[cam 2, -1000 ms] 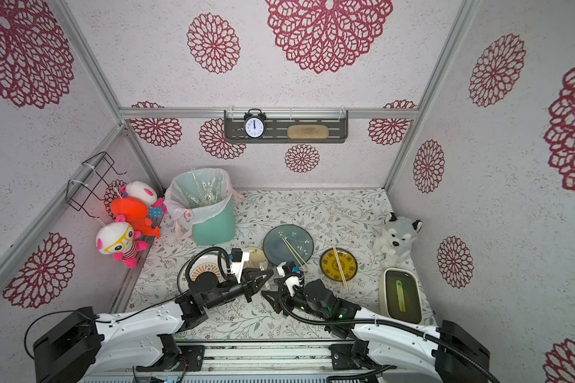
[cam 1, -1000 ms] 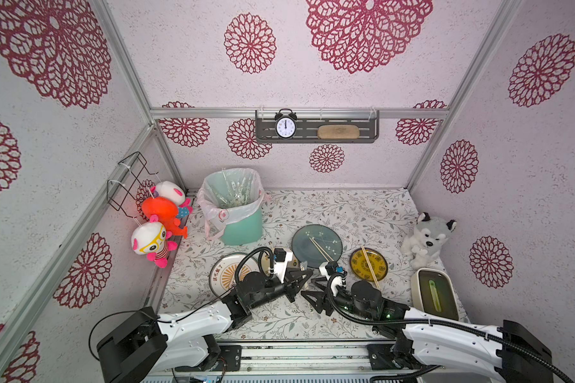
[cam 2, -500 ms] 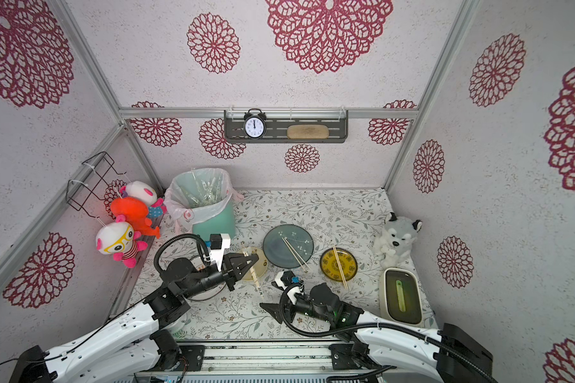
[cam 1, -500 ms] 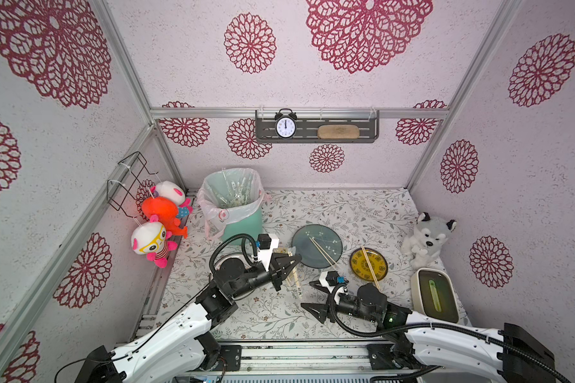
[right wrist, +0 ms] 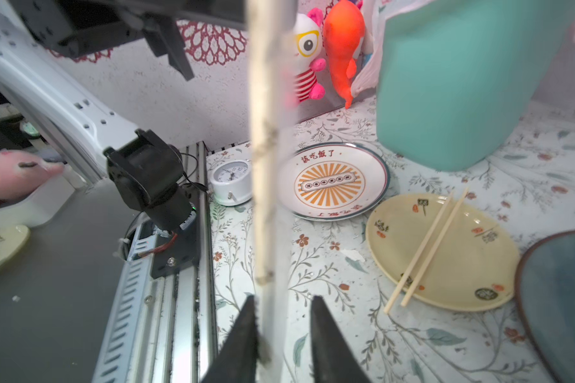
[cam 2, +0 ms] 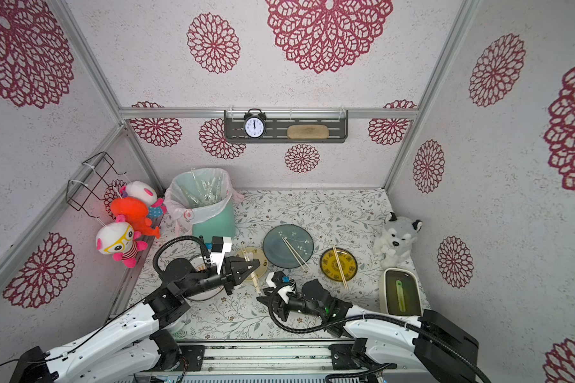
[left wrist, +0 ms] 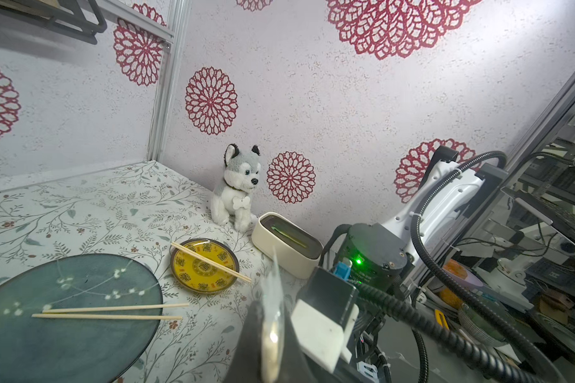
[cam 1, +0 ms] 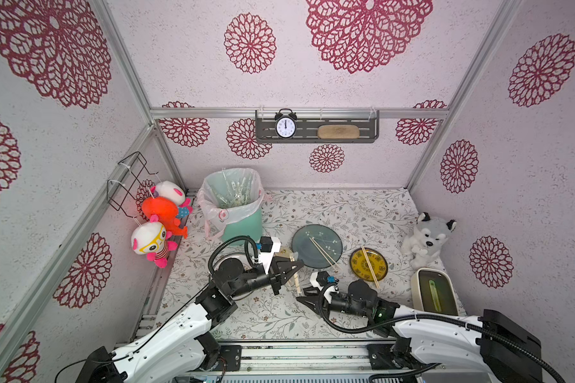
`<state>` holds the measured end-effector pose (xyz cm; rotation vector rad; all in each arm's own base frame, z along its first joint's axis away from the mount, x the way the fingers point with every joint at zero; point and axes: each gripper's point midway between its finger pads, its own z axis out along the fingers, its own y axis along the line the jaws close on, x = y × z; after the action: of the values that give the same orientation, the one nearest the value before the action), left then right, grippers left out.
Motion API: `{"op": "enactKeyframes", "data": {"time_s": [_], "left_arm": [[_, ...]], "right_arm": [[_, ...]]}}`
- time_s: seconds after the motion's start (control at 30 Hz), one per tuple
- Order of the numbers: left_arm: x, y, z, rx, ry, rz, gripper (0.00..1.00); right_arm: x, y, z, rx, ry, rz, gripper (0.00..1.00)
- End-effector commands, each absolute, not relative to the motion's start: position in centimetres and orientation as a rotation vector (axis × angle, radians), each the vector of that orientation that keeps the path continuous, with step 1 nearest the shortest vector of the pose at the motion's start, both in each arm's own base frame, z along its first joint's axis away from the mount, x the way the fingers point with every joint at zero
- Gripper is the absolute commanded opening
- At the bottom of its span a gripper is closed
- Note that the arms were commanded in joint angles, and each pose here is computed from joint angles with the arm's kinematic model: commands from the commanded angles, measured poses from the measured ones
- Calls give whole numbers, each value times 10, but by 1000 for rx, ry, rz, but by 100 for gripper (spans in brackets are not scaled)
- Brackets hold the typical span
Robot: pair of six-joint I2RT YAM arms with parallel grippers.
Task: Remove the packaging of disposable chopsticks
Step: Pick up the disposable chopsticks from the center of the board, then remove the packet bag from the disposable chopsticks.
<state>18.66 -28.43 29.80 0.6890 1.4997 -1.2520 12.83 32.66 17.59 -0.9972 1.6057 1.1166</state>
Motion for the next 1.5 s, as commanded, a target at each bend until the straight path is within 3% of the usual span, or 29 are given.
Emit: {"op": "enactKeyframes", "data": {"time_s": [0.0, 0.03, 0.1, 0.13, 0.2, 0.23, 0.37, 0.5, 0.57, 0.83, 1.17, 1.47], "left_arm": [[182, -283, 299, 694, 1476, -1278, 0], [183, -283, 299, 692, 1474, -1276, 0], [182, -282, 298, 693, 1470, -1269, 0], [182, -282, 299, 694, 1467, -1268, 8], [180, -278, 303, 692, 1440, -1264, 49], [177, -274, 308, 694, 1418, -1268, 54], [171, -245, 329, 649, 1335, -1252, 57], [169, -254, 327, 691, 1332, -1314, 59], [174, -261, 322, 702, 1335, -1337, 56], [173, -271, 318, 747, 1308, -1397, 16], [166, -272, 293, 742, 1365, -1415, 7], [153, -283, 242, 766, 1485, -1372, 15]], "right_arm": [[130, 332, 203, -972, 1511, 1159, 10], [129, 332, 202, -970, 1513, 1163, 3], [129, 330, 199, -962, 1516, 1168, 0], [129, 329, 199, -956, 1514, 1170, 0], [128, 327, 197, -948, 1506, 1175, 0], [127, 326, 196, -948, 1505, 1174, 0], [118, 325, 197, -985, 1470, 1212, 0], [112, 328, 195, -1024, 1451, 1235, 0], [110, 330, 195, -1038, 1436, 1245, 0], [110, 330, 198, -1043, 1419, 1238, 0], [113, 329, 210, -1022, 1381, 1226, 0], [119, 329, 241, -1003, 1304, 1216, 0]]}}
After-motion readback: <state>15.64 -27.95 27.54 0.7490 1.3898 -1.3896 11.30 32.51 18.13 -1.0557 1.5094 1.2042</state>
